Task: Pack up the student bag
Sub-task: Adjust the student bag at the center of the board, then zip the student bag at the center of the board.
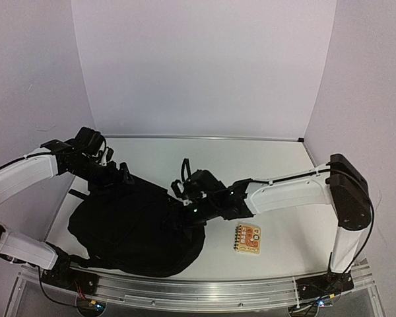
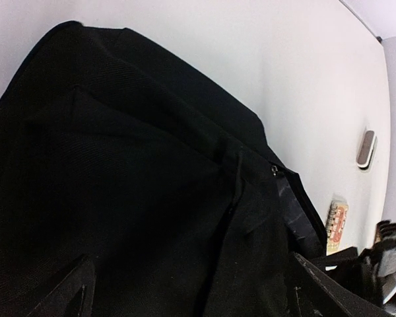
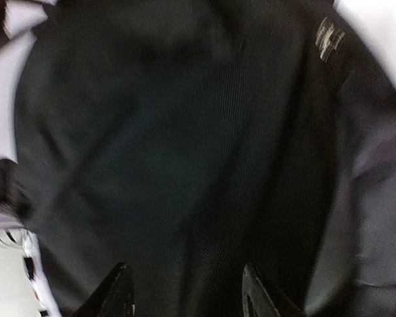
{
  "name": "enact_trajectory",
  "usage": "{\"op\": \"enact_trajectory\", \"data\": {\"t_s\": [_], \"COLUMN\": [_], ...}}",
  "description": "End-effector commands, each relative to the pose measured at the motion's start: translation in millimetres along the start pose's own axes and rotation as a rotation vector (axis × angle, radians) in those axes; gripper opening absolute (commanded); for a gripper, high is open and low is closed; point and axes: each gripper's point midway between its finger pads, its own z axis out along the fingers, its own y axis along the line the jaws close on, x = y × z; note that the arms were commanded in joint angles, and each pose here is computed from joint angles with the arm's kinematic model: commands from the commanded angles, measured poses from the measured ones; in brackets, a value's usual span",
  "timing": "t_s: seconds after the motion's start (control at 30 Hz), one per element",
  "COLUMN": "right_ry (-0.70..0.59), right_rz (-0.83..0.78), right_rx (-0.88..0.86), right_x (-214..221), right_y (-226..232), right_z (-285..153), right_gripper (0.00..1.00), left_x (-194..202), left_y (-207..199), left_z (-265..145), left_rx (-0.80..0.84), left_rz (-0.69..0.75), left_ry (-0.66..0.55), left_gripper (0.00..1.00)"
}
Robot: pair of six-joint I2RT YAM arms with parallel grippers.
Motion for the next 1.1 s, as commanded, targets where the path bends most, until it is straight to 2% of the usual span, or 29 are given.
{"op": "enact_trajectory", "data": {"t_s": [0.0,0.17,0.3,0.5,0.73,1.07], "right_ry": [-0.168,-0.189,-0.181,-0.160,-0.158,-0.161], "right_rz": [0.055,0.089,0.078,0.075,0.091,0.077], "right_rx": [0.036,0.096,0.099,0.129,0.178,0.146], "right_x": [-56.3,-69.6,-76.3,-74.2,-79.1,-94.3], "right_y": [-7.8,-32.6,-34.7,-49.1,-76.5,-83.0], "right_z": [-36.5,-20.6,-2.8,20.5,39.3,57.7], "right_gripper": [0.53,0.42,0.38,0.35,0.29,0.27], "left_x": [-26.3,-30.2,-33.7,-24.8,-12.7,-4.8], "left_y": [-37.2,-39.2,-34.7,-40.9,-26.4,-17.4], "left_z": [-7.8,14.5,32.7,55.4,68.9,74.9], "left_rx": [0.088,-0.051,-0.179,-0.183,-0.219,-0.234], "left_rz": [0.120,0.203,0.230,0.244,0.224,0.215], "left_ry": [-0.064,-0.045,-0.031,0.008,0.041,0.059], "left_gripper": [1.00,1.00,1.00,0.99,0.85,0.83]}}
